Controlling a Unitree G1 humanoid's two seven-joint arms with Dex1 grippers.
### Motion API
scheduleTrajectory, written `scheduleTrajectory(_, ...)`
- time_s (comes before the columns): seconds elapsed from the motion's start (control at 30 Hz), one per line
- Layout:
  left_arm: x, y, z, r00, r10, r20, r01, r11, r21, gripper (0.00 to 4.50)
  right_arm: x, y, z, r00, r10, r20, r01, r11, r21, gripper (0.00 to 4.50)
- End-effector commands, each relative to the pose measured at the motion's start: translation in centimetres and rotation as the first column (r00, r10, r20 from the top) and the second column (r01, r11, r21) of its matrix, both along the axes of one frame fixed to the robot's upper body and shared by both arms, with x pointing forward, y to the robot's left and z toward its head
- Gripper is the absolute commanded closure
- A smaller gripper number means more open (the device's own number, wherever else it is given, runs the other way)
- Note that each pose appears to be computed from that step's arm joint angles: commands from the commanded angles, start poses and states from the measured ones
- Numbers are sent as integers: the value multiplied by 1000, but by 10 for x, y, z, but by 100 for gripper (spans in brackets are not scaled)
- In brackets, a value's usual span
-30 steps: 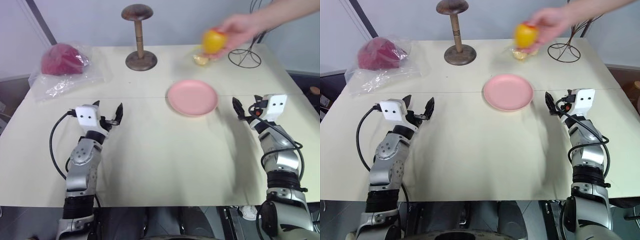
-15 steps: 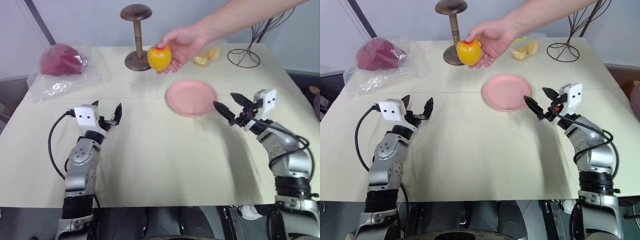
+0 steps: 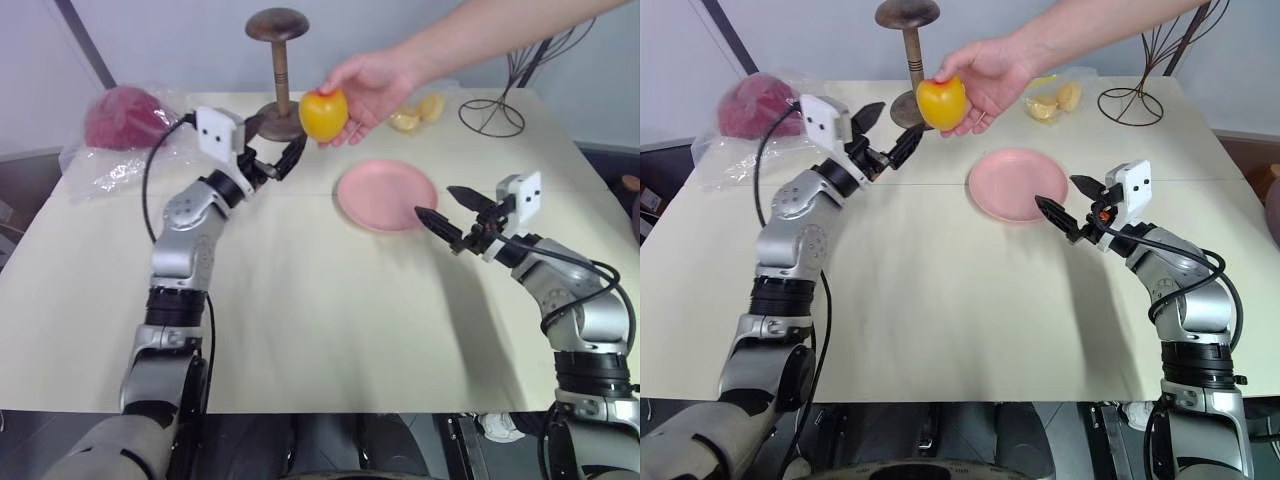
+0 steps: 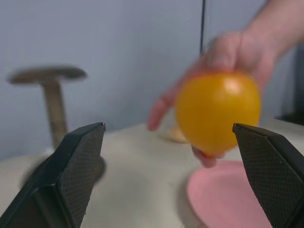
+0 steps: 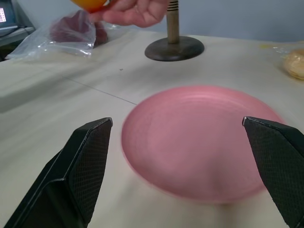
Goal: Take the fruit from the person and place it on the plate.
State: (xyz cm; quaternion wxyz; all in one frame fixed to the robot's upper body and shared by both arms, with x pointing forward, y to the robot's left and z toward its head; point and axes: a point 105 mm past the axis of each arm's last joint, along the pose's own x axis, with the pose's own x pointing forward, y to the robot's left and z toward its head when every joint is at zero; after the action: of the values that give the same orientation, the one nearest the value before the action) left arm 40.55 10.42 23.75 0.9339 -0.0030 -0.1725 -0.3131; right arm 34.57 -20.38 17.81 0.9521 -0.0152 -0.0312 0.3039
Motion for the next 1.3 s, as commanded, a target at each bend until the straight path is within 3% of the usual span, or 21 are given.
scheduleTrajectory(0.03, 1, -15, 22, 995, -53, 82, 52, 999, 8, 0, -6, 1, 13, 998, -15, 67, 15, 1000, -5, 2)
scheduleTrajectory(0.47, 10, -45, 33, 984, -126, 124, 130, 991, -27, 0, -9, -4, 9, 995, -74, 74, 74, 997, 1, 2)
scheduleTrajectory(0.6, 4, -47, 36, 977, -145, 156, 153, 987, -42, 119, -7, -6, 8, 993, -86, 78, 86, 996, 1, 0)
scheduleTrajectory(0.8, 8, -44, 32, 984, -113, 136, 118, 993, -29, 123, -6, -6, 7, 993, -88, 78, 88, 996, 2, 0)
scheduleTrajectory(1.07, 37, -66, -15, 991, -40, -124, 47, 997, 56, 123, -8, -7, 9, 992, -90, 85, 90, 996, -3, 0)
scheduleTrajectory(1.3, 46, -102, -32, 964, -99, -248, 126, 987, 99, 123, -16, -3, 21, 992, -59, 115, 62, 998, -23, 0)
